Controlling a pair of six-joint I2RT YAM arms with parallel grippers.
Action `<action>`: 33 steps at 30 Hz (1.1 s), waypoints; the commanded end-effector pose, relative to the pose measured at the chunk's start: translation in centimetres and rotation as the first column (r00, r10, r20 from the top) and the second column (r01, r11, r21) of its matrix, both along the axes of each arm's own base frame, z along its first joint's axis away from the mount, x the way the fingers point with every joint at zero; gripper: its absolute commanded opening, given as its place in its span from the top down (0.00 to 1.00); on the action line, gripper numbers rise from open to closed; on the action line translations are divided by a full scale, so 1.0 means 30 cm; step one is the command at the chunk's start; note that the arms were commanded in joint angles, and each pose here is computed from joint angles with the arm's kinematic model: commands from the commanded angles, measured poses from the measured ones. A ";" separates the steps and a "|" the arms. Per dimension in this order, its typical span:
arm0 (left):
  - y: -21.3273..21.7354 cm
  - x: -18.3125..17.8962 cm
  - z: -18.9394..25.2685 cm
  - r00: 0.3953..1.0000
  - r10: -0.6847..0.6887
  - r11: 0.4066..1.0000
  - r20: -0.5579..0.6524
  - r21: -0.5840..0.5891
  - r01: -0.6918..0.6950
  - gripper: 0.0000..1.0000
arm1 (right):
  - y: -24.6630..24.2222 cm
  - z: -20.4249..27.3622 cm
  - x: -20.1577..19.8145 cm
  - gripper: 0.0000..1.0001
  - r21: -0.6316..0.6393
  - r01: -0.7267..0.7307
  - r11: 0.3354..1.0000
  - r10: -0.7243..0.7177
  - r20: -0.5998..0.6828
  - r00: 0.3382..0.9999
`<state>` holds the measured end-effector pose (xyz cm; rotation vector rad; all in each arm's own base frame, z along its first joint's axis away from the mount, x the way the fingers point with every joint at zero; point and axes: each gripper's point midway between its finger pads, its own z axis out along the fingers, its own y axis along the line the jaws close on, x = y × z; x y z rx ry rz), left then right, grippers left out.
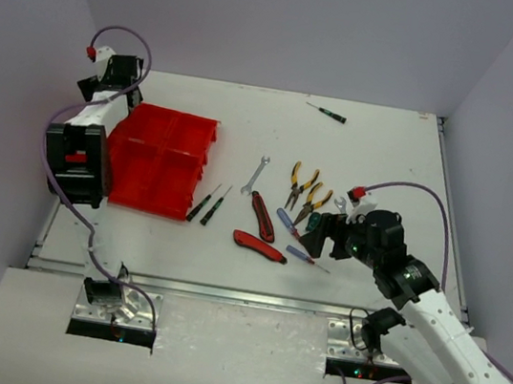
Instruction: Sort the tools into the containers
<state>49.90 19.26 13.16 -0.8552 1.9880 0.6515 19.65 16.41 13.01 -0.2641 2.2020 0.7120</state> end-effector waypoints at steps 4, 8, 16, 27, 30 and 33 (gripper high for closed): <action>-0.099 -0.157 0.398 0.944 0.135 0.972 0.300 -0.226 -0.067 0.00 | -0.080 -0.020 0.156 0.01 -0.045 0.332 0.942 -0.334 -0.036 0.942; -0.270 -0.272 0.456 0.911 0.024 0.931 0.411 -0.342 0.130 0.00 | -0.124 -0.034 0.234 0.01 -0.135 0.466 0.875 -0.477 -0.064 0.877; -0.526 -0.565 0.455 0.812 -0.258 0.830 0.524 -0.310 0.464 0.00 | -0.123 -0.203 0.325 0.33 -0.364 0.461 0.809 -0.537 -0.138 0.832; -0.633 -0.775 0.421 0.726 -0.458 0.775 0.514 -0.170 0.609 0.00 | -0.077 -0.428 0.307 0.54 -0.411 0.394 0.822 -0.522 -0.265 0.811; -0.659 -0.763 0.414 0.711 -0.484 0.747 0.511 -0.182 0.639 0.00 | -0.075 -0.463 0.297 0.53 -0.412 0.390 0.824 -0.521 -0.278 0.807; -0.694 -0.748 0.381 0.700 -0.518 0.709 0.491 -0.211 0.673 0.00 | -0.083 -0.473 0.293 0.64 -0.422 0.389 0.819 -0.524 -0.274 0.806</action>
